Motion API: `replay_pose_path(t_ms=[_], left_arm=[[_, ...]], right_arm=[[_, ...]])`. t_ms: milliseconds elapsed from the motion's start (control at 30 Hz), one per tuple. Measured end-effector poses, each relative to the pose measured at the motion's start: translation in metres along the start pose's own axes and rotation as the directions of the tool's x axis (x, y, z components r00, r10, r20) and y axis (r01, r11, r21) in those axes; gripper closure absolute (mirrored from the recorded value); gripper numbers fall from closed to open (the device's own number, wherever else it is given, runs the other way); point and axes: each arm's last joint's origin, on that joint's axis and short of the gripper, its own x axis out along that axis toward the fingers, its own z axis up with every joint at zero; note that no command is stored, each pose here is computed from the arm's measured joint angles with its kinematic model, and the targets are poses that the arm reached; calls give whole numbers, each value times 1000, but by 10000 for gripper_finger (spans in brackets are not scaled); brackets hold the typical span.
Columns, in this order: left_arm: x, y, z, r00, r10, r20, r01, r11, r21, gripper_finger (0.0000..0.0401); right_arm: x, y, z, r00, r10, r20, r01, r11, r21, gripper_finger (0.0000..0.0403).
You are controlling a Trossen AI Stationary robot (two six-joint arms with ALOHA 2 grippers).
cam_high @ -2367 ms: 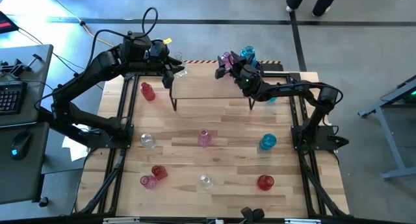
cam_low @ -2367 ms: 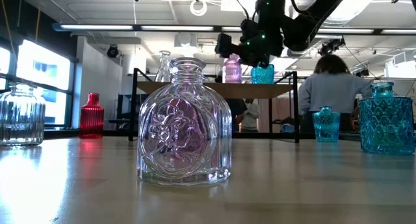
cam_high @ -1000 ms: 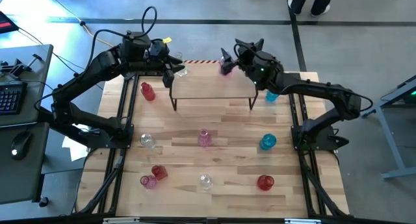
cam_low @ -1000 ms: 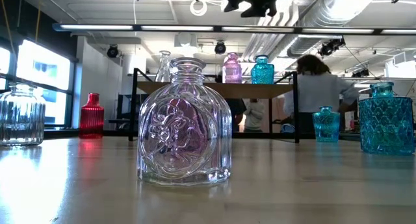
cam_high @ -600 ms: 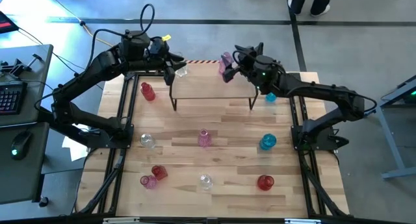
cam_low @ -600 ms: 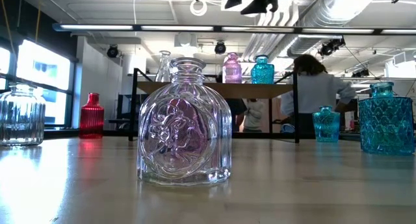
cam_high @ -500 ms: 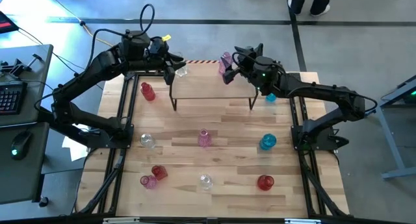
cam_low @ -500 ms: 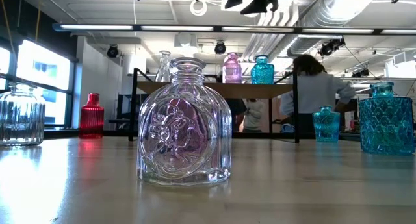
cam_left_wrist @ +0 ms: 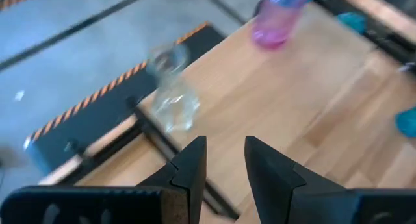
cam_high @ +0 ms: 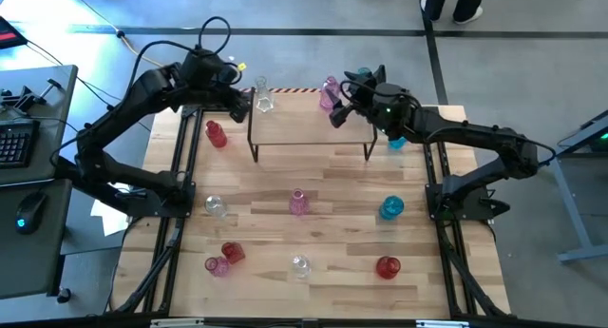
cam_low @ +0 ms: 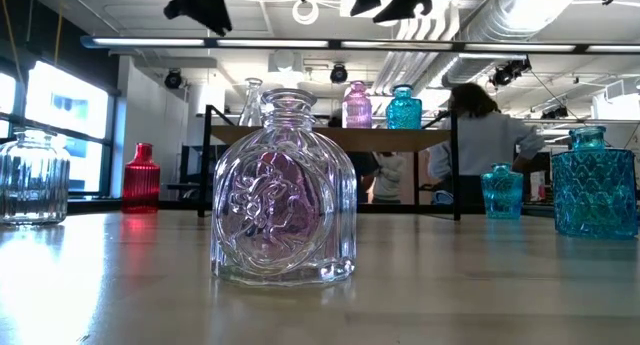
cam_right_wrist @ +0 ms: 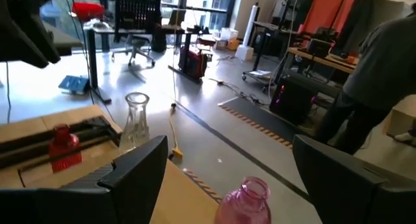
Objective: Sort vases onto shelf
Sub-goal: Put the top red vase on the shelf
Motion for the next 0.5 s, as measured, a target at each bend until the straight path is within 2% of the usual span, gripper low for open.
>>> replay_pose_path(t_ms=[267, 500], left_arm=[[3, 26, -7, 986, 111, -121, -123, 988, -94, 307], [18, 47, -12, 943, 212, -255, -253, 957, -140, 307]], right_arm=[[4, -7, -8, 997, -22, -74, 19, 999, -35, 84], [7, -15, -10, 995, -43, -89, 40, 998, -38, 84]])
